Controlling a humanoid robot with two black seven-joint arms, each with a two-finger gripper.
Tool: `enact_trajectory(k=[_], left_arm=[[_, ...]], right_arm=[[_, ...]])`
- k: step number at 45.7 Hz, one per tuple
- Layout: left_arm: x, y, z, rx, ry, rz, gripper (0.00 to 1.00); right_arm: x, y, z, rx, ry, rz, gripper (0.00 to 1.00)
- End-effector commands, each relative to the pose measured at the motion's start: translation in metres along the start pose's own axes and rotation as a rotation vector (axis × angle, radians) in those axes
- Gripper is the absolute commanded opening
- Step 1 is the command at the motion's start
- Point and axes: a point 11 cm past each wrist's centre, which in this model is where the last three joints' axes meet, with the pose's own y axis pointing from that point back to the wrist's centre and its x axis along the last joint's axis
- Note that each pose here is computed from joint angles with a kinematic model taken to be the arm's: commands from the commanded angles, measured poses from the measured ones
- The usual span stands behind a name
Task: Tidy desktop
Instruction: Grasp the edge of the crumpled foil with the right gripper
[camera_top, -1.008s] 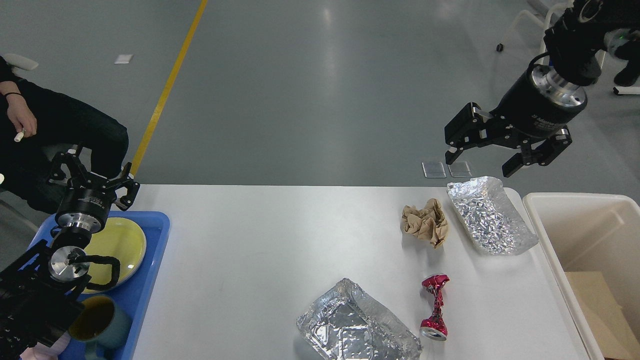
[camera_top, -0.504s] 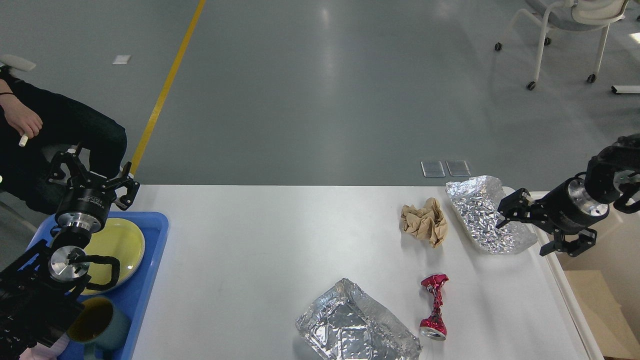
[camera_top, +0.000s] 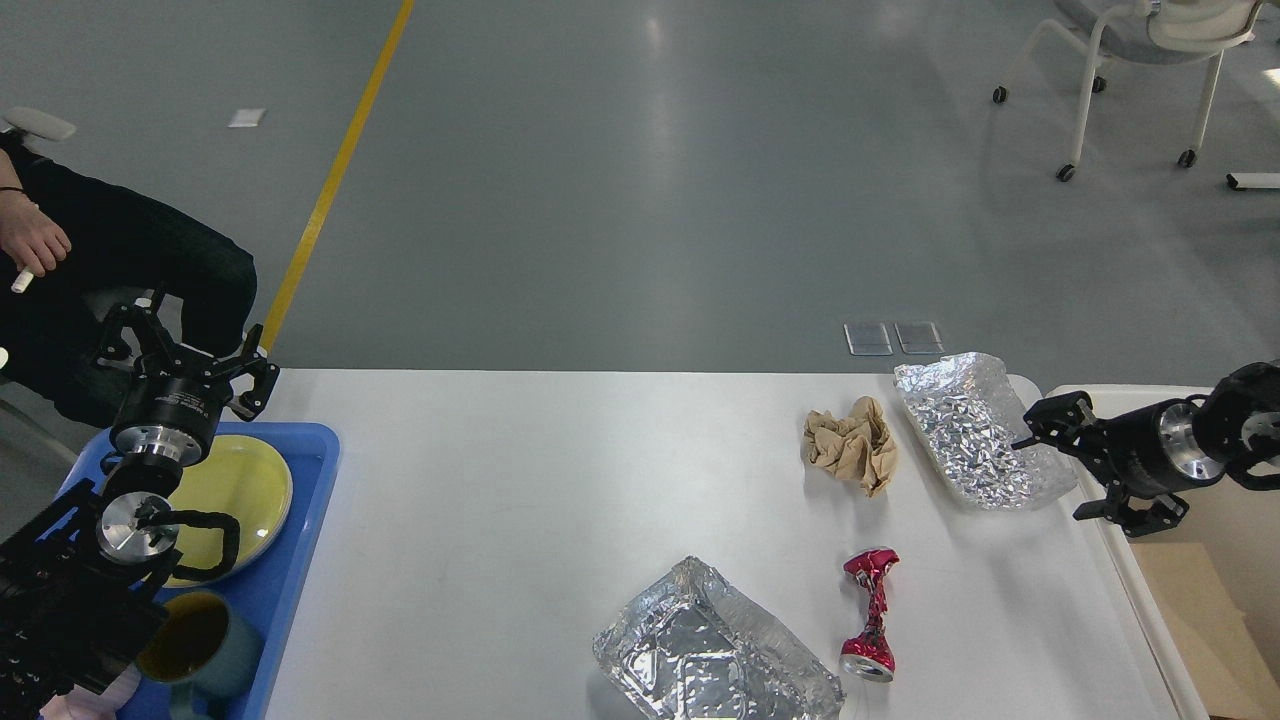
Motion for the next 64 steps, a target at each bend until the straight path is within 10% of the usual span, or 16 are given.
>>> enact_trajectory(k=[1, 34, 57, 64], left_arm=[[0.000, 0.000, 0.001, -0.001, -0.001, 0.000, 0.97], [0.000, 0.000, 0.000, 0.001, 0.000, 0.000, 0.97], [0.000, 0.000, 0.000, 0.000, 0.000, 0.000, 0.97], [0.000, 0.000, 0.000, 0.001, 0.000, 0.000, 0.97]], right_arm=[[-0.001, -0.007, 0.005, -0.003, -0.016, 0.029, 1.00], [-0.025, -0.064, 0.024, -0.065, -0.039, 0.344, 0.96], [-0.039, -0.075, 0.009, -0.044, -0.024, 0.330, 0.02], [-0.040, -0.075, 0.003, -0.031, -0.039, 0.331, 0.00]])
